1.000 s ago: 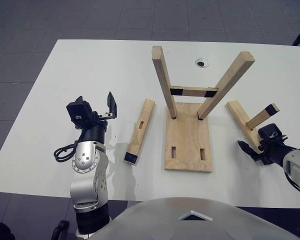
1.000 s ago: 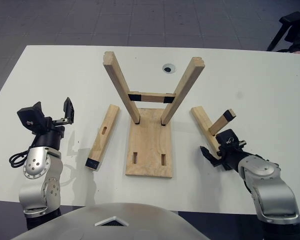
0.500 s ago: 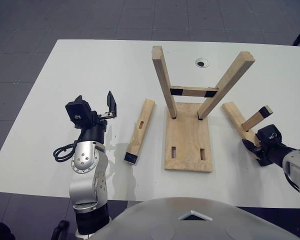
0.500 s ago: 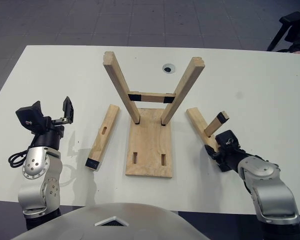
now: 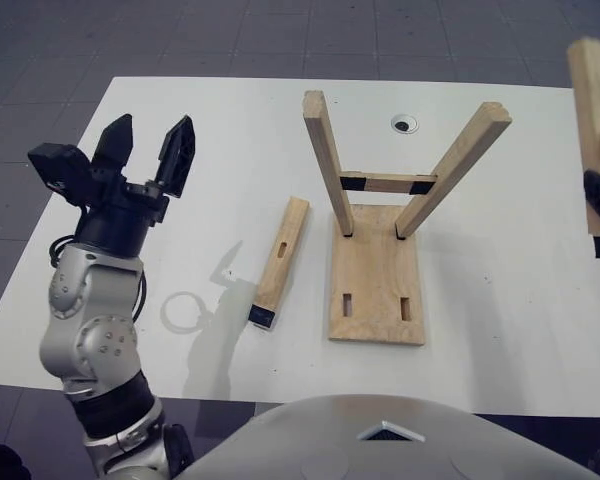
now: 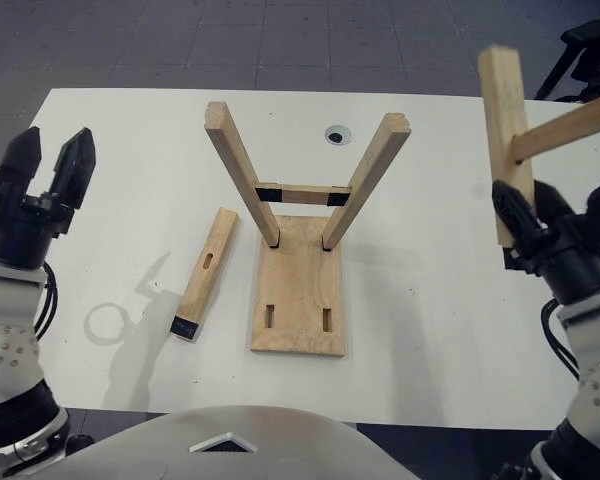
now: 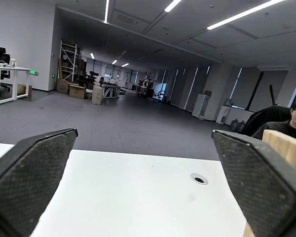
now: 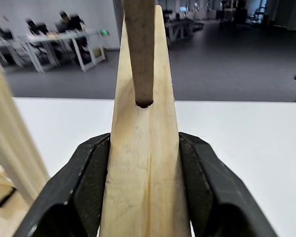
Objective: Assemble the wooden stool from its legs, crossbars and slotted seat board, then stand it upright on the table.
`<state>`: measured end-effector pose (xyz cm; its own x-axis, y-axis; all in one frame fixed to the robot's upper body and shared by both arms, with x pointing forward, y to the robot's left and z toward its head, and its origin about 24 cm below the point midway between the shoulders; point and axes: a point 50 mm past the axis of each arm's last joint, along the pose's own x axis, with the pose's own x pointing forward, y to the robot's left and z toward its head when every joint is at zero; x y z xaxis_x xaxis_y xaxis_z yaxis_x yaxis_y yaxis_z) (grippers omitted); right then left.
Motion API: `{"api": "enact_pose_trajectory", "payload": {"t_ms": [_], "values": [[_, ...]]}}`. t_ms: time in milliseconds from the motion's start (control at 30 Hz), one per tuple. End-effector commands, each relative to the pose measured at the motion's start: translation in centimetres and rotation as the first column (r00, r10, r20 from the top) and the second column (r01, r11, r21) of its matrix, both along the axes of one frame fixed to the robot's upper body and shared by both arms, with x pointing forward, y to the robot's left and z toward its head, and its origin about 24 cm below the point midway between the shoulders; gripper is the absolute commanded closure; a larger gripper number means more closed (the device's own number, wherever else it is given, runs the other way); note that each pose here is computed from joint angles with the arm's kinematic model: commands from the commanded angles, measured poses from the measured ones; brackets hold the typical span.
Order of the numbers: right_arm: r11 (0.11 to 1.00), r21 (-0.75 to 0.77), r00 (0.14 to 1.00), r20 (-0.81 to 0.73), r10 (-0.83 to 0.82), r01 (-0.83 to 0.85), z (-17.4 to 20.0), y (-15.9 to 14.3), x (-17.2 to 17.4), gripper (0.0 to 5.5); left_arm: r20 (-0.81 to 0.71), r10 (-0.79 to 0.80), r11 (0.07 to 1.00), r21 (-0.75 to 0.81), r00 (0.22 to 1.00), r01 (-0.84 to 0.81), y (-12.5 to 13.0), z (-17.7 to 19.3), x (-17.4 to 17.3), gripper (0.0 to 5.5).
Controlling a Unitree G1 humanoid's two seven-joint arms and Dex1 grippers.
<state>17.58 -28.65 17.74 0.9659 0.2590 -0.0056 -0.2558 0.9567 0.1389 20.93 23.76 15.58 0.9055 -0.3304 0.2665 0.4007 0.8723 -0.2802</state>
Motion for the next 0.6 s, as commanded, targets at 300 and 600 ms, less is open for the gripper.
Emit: {"api": "enact_pose_trajectory", "payload": {"t_ms": [300, 600], "values": [[0.819, 0.212, 0.843, 0.205, 0.496, -0.533, 3.2, 3.8, -3.4, 3.48, 0.04, -0.739, 0.639, -0.277, 0.673, 0.718, -2.0, 0.6, -4.0, 0.0], [0.565, 0.125, 0.578, 0.126, 0.807, -0.816, 1.1, 11.0, -4.4, 3.48, 0.096, -0.848, 0.433, -0.442, 0.522, 0.786, -6.4, 0.3, -3.5, 0.0]]}}
